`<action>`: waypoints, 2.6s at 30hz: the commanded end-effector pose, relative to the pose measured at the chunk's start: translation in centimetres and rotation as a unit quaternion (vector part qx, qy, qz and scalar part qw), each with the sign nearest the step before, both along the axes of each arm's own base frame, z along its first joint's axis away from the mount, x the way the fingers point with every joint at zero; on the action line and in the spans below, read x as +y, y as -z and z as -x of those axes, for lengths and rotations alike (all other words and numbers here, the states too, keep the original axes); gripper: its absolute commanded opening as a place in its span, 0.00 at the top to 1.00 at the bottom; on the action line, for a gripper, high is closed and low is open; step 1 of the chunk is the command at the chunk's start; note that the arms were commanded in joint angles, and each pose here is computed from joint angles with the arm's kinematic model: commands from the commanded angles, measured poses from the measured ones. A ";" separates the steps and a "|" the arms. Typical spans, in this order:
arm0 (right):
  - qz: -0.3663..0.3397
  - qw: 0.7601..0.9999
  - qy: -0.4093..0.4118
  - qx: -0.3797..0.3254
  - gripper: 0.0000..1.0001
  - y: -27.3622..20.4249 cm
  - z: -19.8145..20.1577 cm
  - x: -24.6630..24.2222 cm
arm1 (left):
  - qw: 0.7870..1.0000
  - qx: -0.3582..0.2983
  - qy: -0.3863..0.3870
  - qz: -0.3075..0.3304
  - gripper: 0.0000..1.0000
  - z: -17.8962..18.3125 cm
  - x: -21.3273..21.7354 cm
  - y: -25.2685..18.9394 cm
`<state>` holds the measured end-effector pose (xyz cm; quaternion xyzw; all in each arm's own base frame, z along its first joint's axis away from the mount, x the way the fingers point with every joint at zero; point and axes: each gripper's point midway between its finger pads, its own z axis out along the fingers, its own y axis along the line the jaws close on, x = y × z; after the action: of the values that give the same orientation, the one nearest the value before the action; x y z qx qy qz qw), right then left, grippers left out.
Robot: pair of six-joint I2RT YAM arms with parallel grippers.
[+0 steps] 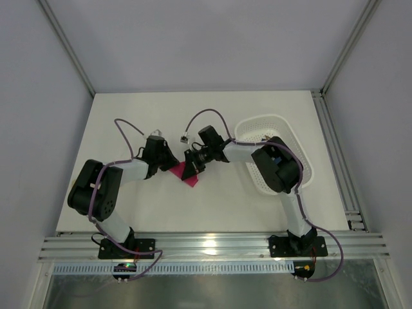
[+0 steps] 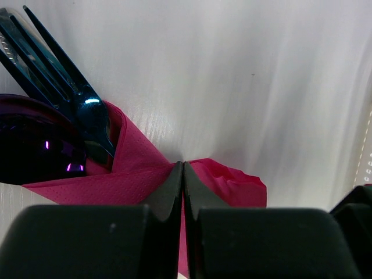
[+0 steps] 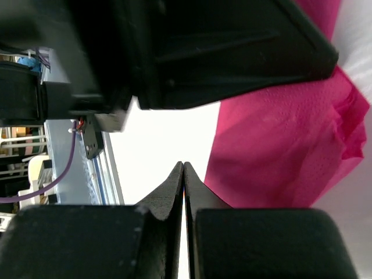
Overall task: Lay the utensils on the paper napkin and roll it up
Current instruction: Roll the napkin at the center of the board.
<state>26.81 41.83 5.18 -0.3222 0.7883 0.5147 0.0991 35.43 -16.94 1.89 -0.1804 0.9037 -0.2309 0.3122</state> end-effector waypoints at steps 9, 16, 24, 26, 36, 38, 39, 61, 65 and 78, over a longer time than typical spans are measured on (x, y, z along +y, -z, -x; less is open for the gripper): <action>0.018 1.000 -0.003 0.023 0.96 1.9 1.1 -0.6 | 0.998 0.044 0.024 -0.032 1.00 1.9 0.7 2.7; 0.041 0.998 0.017 0.045 0.96 3.7 1.6 -1.4 | 0.998 0.047 0.029 -0.028 1.00 2.1 0.5 3.0; 0.050 0.993 0.047 0.094 0.96 5.2 1.8 -2.0 | 0.998 0.042 0.032 -0.028 1.00 2.1 0.5 2.8; 0.052 0.991 0.053 0.107 0.96 5.5 2.4 -2.3 | 0.999 0.033 0.036 -0.023 1.00 2.0 0.3 2.4; 0.066 0.983 0.095 0.140 0.96 6.7 3.2 -3.2 | 0.997 -0.032 0.063 0.008 0.88 0.7 -1.1 -0.2; 0.068 0.983 0.101 0.140 0.96 6.8 3.1 -3.2 | 0.996 -0.056 0.072 0.015 0.83 0.3 -1.4 -1.4; 0.070 0.982 0.103 0.143 0.96 7.0 3.2 -3.2 | 0.995 -0.068 0.073 0.016 0.81 0.0 -1.5 -1.9; 0.033 0.968 0.180 0.174 0.96 5.8 2.8 -1.5 | 0.953 -0.204 0.054 0.218 1.00 1.4 -3.9 -9.1; 0.035 0.967 0.181 0.176 0.96 5.9 3.1 -1.3 | 0.937 -0.219 0.051 0.267 1.00 1.3 -4.1 -8.6; 0.053 0.969 0.176 0.164 0.96 6.5 3.3 -1.8 | 0.946 -0.166 0.011 0.280 1.00 0.0 -3.0 -3.3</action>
<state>24.32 41.24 1.46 -0.0969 0.8352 0.5398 0.0416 33.74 -20.25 2.52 -0.2266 0.7705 -0.4869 0.3433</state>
